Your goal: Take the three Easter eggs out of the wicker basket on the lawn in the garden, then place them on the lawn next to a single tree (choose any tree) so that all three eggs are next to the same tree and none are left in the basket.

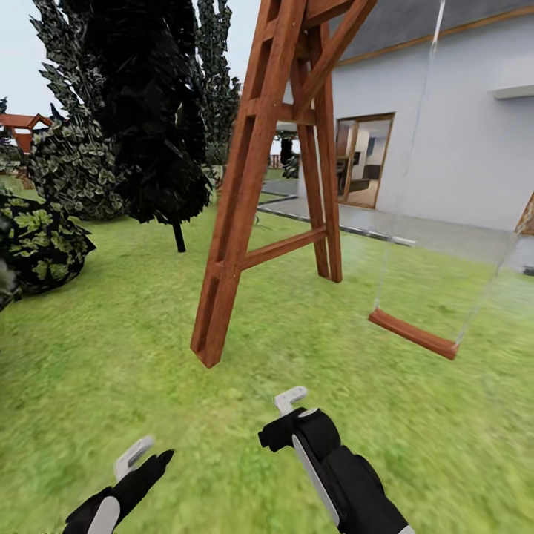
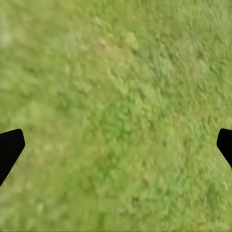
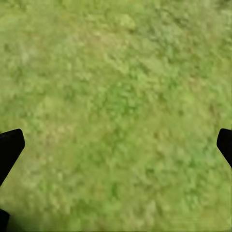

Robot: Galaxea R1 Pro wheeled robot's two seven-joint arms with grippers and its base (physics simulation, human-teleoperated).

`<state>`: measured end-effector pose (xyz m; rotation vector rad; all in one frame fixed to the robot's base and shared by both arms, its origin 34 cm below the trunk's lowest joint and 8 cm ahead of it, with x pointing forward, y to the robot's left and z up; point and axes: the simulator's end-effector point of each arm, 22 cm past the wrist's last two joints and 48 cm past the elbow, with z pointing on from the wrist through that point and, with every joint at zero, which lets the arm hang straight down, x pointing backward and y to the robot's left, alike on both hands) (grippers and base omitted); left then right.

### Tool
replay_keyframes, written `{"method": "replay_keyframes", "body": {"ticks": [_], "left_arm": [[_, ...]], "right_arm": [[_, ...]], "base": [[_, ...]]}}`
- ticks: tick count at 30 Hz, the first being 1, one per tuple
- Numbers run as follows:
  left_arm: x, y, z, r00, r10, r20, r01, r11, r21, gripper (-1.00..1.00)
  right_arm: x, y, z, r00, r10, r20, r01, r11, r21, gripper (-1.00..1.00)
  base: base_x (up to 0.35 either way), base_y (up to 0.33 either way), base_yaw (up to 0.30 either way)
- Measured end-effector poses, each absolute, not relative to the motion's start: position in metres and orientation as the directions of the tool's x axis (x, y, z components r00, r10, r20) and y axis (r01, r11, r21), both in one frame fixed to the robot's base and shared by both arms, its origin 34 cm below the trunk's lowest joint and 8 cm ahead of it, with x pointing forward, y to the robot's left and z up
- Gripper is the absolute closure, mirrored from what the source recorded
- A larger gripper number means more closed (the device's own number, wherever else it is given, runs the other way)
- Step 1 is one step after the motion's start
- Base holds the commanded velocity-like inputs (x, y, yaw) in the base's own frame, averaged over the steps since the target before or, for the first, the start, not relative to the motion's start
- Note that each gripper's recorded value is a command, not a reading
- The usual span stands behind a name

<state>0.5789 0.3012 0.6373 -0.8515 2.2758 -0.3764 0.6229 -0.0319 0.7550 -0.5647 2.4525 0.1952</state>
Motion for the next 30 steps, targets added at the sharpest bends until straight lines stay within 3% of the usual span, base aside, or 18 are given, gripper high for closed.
{"method": "replay_keyframes", "body": {"ticks": [30], "left_arm": [[0.573, 0.294, 0.625, -0.597, -0.647, -0.474, -0.465, 0.761, -0.453, -1.00]], "right_arm": [[0.622, -0.032, 0.746, -0.735, -0.350, -0.581, -0.440, 0.898, 0.014, -1.00]], "base": [[0.208, 0.274, 0.222]]}}
